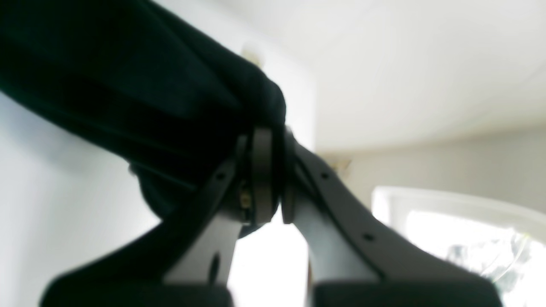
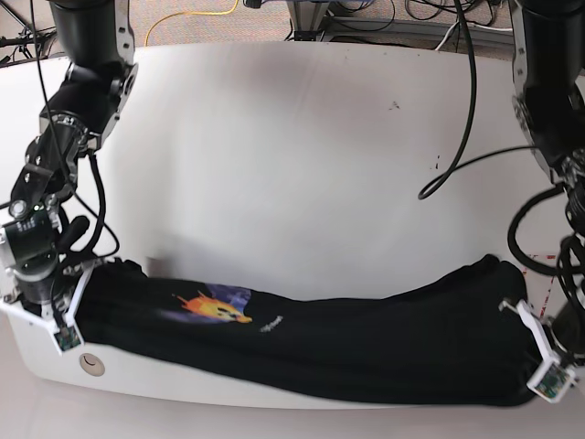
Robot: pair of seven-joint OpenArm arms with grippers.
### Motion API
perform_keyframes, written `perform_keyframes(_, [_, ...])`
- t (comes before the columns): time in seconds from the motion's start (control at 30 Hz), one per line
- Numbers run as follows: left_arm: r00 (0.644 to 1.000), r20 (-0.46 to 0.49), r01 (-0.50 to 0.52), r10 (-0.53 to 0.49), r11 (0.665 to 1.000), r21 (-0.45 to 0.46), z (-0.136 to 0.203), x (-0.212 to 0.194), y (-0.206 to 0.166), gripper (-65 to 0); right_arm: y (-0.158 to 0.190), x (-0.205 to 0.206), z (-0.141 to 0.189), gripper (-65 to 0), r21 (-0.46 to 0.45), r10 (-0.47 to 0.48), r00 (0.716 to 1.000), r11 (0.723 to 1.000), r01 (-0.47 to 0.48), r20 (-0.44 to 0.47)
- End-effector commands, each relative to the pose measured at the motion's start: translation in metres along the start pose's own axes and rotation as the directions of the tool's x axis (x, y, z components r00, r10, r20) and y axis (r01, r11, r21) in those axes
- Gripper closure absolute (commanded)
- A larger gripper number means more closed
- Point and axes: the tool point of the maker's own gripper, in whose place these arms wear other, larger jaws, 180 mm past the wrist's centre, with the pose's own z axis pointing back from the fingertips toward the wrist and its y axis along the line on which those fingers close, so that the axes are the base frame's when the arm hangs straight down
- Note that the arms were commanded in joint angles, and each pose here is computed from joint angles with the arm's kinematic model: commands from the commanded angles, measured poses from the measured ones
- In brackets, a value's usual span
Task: Fold the T-shirt properly
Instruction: 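Lift the shirt again with both grippers and drag it flat, then open the left gripper and move it along the shirt edge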
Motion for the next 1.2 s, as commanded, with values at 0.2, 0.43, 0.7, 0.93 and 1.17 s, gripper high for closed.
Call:
perform_keyframes(0.2, [0.970,-0.233,-0.084,0.068,0.995,-0.057,0.025,-0.097,-0.056,-1.3,0.066,-0.065,-0.004,0.0,0.133,0.042,0.990,0.991,-0.024,-0.136])
perform_keyframes(0.43, [0.912,-0.395,-0.173,0.113,0.978,-0.118,0.053,-0.161,-0.102,-1.3,0.130,-0.104,0.003,0.0,0.276,0.050,0.985,0.961,-0.003,-0.166])
perform_keyframes(0.7, [0.823,-0.561,-0.251,0.088,0.942,-0.222,0.092,-0.219,-0.161,-1.3,0.180,-0.146,0.022,0.0,0.384,0.068,0.965,0.923,0.036,-0.254])
perform_keyframes(0.93, [0.743,-0.666,-0.318,0.065,0.910,-0.266,0.124,-0.257,-0.193,-1.3,0.203,-0.177,0.035,0.0,0.439,0.100,0.942,0.897,0.054,-0.320])
perform_keyframes(1.17, [0.654,-0.756,-0.368,0.032,0.886,-0.281,0.149,-0.295,-0.207,-1.3,0.215,-0.198,0.046,0.0,0.470,0.129,0.924,0.880,0.060,-0.359])
